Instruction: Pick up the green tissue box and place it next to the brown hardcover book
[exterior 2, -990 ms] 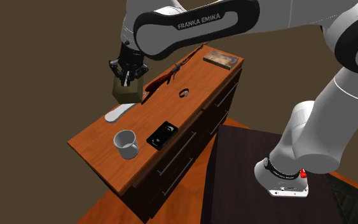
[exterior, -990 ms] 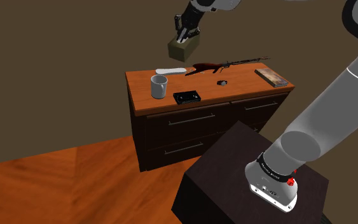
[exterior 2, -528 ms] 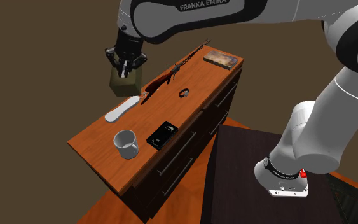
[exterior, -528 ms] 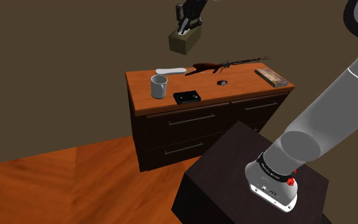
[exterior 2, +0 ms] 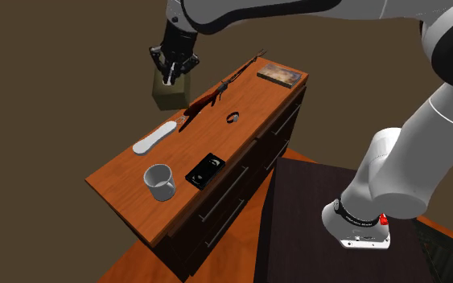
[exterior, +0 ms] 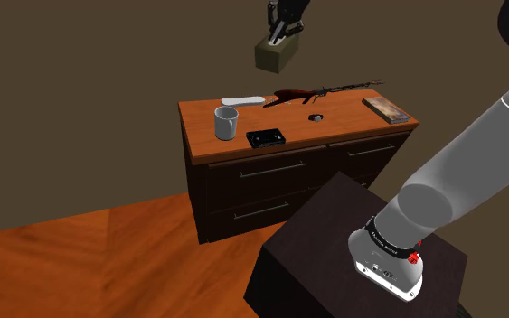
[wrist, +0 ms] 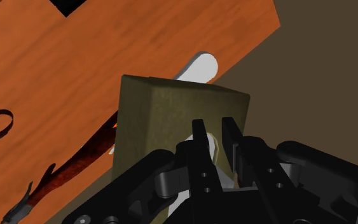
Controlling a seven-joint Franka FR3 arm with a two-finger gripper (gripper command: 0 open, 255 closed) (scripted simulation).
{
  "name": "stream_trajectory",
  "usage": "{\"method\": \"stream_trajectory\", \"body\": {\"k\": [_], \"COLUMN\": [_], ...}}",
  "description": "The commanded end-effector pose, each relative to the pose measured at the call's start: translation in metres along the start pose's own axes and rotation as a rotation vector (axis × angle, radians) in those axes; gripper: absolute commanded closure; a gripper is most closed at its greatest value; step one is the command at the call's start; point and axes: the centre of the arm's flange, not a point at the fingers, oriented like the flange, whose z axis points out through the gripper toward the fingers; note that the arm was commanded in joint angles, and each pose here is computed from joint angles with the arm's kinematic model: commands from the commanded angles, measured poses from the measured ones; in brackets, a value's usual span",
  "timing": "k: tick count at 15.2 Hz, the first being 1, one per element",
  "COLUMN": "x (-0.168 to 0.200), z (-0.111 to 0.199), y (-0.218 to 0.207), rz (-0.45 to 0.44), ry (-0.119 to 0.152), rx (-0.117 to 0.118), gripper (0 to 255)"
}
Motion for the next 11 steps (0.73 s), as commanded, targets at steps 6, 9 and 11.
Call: {"method": "stream_trajectory", "body": {"k": [6, 9, 11], "x": [0.05, 0.073, 0.088], "z": [-0.021, -0.03, -0.036], "y": [0.071, 0.102, 0.123], "rz": [-0.002, -0.002, -0.002], "ry": [0.0, 0.0, 0.0], "rx": [0.0, 0.0, 0.0], "gripper": [255, 255, 255]}}
